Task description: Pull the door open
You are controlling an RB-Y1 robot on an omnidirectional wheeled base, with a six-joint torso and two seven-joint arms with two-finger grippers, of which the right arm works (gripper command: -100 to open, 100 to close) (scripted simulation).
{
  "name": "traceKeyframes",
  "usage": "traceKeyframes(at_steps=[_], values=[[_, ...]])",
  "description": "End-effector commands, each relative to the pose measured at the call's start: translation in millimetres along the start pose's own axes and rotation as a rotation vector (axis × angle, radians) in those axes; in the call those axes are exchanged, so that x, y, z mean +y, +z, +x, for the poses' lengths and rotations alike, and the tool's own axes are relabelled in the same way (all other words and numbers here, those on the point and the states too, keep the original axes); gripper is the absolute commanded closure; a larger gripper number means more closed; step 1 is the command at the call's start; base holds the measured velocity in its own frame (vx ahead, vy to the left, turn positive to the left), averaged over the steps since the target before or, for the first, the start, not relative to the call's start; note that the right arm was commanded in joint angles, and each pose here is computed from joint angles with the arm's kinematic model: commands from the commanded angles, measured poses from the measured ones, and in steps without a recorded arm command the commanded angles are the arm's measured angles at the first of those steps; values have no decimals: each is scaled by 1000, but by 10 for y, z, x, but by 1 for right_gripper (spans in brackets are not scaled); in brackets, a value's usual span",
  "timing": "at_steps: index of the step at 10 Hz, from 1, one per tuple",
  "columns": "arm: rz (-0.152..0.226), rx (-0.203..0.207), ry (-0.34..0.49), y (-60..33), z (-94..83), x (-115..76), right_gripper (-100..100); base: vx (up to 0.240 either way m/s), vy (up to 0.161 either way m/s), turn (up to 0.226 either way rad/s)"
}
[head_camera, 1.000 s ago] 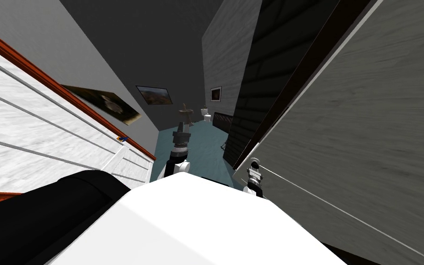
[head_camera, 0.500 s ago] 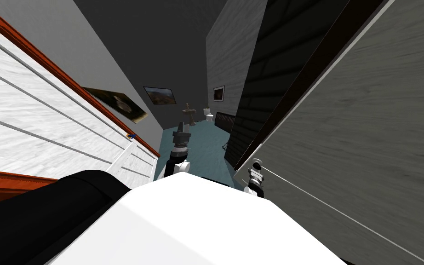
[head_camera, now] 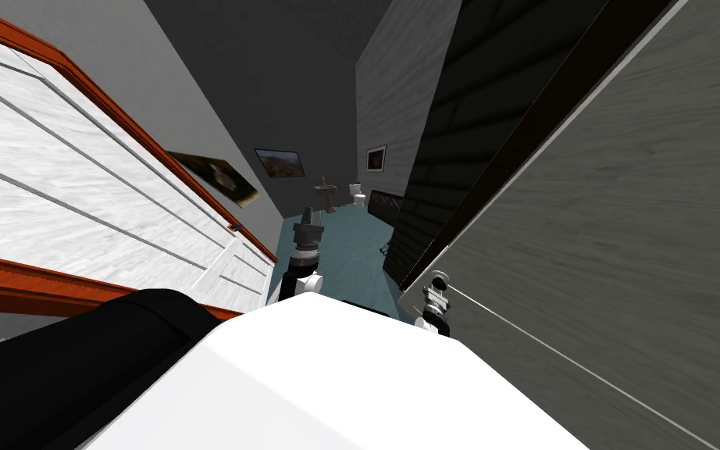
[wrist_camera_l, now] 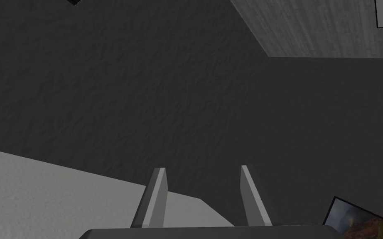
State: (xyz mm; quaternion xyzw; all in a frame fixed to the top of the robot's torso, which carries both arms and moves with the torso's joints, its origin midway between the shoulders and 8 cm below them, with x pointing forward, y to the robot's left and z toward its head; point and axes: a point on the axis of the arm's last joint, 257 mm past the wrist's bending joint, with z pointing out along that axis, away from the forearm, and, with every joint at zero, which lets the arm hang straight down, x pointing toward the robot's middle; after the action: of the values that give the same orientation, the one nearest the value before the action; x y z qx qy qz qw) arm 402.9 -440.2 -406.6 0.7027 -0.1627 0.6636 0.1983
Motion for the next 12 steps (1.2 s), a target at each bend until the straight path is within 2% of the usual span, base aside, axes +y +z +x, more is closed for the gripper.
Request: traceKeyframes(at_steps=[1,4,5,6,7,12], values=[[-14,41,39,97,153,49,100,-17,-10,100],[-14,41,39,97,153,49,100,-4,-4,13],[-24,40,73,97,148,86,100,-13,-3,109],[-16,-3,49,16,-6,85,100,0,-9,35],[-7,-6,56,20,-20,112,100,-45,68,106],[22,16,63,74,48,163,100,-161,87,79]])
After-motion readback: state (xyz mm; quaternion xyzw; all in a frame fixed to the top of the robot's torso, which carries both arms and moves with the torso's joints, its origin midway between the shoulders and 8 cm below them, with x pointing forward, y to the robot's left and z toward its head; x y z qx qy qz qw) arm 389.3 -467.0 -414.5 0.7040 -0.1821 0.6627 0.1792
